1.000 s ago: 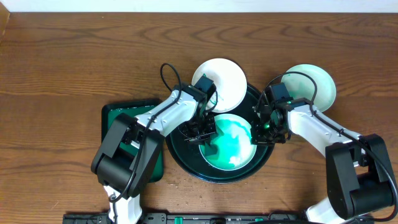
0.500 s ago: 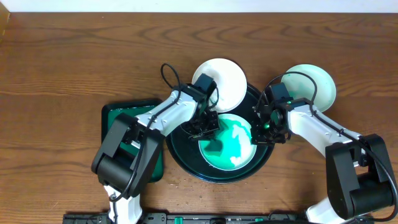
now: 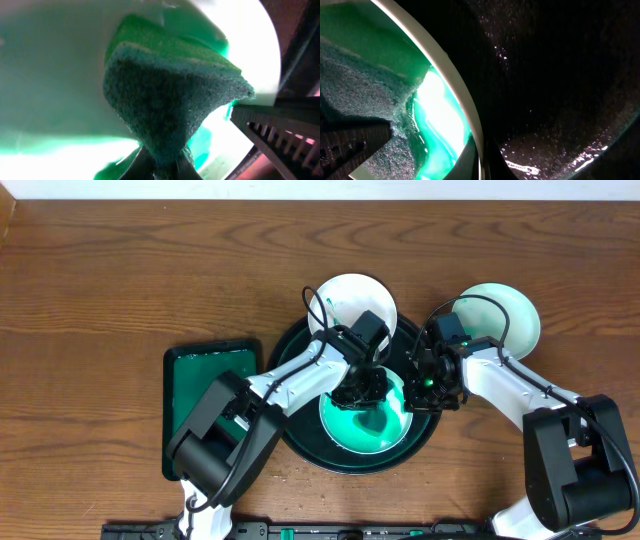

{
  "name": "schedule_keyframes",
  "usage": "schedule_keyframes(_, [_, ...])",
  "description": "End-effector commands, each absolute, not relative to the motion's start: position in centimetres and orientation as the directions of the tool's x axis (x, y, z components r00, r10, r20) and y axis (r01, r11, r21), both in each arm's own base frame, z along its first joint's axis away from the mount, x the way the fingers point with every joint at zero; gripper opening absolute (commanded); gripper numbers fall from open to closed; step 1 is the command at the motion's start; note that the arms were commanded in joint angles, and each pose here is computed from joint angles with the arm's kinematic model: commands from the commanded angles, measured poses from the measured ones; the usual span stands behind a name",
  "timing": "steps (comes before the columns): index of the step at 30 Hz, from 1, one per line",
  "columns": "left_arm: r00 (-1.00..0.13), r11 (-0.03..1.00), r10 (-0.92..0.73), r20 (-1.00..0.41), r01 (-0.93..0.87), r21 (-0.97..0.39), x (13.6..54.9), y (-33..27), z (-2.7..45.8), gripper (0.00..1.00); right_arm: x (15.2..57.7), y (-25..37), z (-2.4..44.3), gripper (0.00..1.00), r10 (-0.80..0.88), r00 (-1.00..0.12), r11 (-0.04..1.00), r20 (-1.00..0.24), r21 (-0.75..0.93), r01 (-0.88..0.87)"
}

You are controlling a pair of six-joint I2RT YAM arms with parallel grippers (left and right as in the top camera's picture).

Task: Clean dirty plates on tray and stack at the side
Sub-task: 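Scrub the plate with the sponge while the right gripper holds its rim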

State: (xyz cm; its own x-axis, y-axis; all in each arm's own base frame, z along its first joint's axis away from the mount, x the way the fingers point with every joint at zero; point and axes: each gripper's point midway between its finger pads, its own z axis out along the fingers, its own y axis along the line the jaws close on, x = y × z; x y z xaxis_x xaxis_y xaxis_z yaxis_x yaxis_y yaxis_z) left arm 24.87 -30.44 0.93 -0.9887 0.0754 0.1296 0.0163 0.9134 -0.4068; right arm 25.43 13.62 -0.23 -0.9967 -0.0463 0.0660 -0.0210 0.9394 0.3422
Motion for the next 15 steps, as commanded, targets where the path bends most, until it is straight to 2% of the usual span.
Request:
schedule_keyframes(1, [-0.99, 0.984, 0.022, 0.142, -0.004, -0.176, 24.4, -25.7, -4.2, 0.07, 23.0, 12.8, -2.8, 0.01, -0.079, -0.984, 0.958, 0.158, 0.284, -0.031])
schedule_keyframes(4, [-0.994, 0.991, -0.033, 0.104, -0.046, -0.122, 26.4, -23.7, -4.1, 0.07, 23.0, 12.8, -2.8, 0.01, -0.078, -0.984, 0.958, 0.158, 0.284, -0.031])
schedule_keyframes(9, [-0.994, 0.99, -0.11, 0.007, -0.109, 0.087, 29.6, -17.4, -3.7, 0.07, 23.0, 12.8, -2.8, 0.01, -0.082, -0.984, 0.958, 0.157, 0.284, -0.035])
schedule_keyframes(15, [-0.988, 0.953, -0.151, 0.029, -0.138, 0.269, 29.2, -11.7, -3.0, 0.07, 23.1, 12.8, -2.8, 0.01, -0.082, -0.985, 0.958, 0.152, 0.286, -0.036])
